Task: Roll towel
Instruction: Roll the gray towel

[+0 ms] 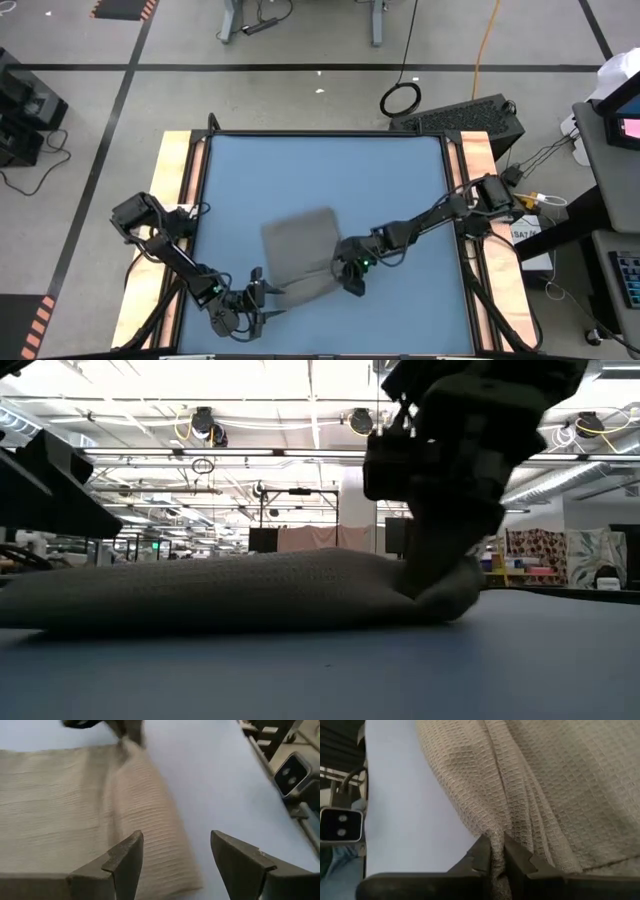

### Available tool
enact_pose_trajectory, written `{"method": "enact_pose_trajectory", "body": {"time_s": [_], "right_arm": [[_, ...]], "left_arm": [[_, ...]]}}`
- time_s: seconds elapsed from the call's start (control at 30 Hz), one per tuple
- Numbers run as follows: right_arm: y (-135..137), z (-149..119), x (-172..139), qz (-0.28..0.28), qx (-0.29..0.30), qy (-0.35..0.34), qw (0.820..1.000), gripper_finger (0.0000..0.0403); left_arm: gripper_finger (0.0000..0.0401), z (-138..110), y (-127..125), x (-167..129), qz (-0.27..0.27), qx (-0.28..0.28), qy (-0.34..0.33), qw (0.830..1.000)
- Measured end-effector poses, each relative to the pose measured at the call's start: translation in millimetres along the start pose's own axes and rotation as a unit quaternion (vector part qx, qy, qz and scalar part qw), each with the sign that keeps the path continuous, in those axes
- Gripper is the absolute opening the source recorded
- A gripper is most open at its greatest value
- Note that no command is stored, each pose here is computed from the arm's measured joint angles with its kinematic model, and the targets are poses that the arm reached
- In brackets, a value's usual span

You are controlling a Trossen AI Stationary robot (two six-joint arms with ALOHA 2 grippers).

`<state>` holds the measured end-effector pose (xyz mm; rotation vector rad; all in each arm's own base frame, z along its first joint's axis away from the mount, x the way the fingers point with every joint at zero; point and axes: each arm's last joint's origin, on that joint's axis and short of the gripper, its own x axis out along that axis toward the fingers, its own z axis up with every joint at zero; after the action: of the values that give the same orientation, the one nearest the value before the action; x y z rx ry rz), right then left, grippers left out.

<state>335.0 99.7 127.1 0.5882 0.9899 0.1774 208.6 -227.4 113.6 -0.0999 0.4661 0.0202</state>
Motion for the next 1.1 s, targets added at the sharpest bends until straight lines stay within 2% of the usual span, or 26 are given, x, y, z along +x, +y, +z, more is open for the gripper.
{"method": "enact_pose_trajectory", "body": {"time_s": [0.17, 0.4, 0.5, 0.63, 0.73, 0.83, 0.93, 1.1], "right_arm": [[-9.3, 9.2, -4.1, 0.022, 0.016, 0.003, 1.000, 0.0017], [-13.6, 13.2, -6.6, 0.035, 0.034, 0.008, 0.999, 0.0016], [-13.6, 13.6, -6.8, 0.035, 0.037, 0.007, 0.999, 0.0016], [-13.6, 13.8, -6.9, 0.035, 0.037, 0.007, 0.999, 0.0016], [-13.5, 14.1, -7.0, 0.034, 0.037, 0.005, 0.999, 0.0016], [-13.6, 14.3, -7.1, 0.033, 0.037, 0.004, 0.999, 0.0016], [-12.9, 14.1, -6.9, 0.033, 0.039, 0.003, 0.999, 0.0016], [-6.8, 11.1, -5.2, 0.041, 0.043, 0.005, 0.998, 0.0016]], "left_arm": [[0.0235, -4.8, -4.6, 9.0, 0.010, 0.001, -0.011, 1.000], [0.0236, -2.9, 0.8, 16.7, 0.054, 0.005, -0.024, 0.998], [0.0250, -1.0, 4.2, 20.7, 0.052, -0.010, -0.017, 0.998], [0.0280, -5.4, 8.3, 24.3, 0.032, 0.004, 0.028, 0.999], [0.0279, -5.3, 8.7, 25.7, 0.019, -0.015, 0.038, 0.999], [0.0252, -7.8, 12.3, 26.4, 0.031, -0.037, 0.052, 0.997], [0.0206, -12.1, 18.7, 27.3, 0.052, -0.049, 0.080, 0.994], [0.0087, -12.0, 20.6, 28.1, 0.045, -0.053, 0.100, 0.993]]}}
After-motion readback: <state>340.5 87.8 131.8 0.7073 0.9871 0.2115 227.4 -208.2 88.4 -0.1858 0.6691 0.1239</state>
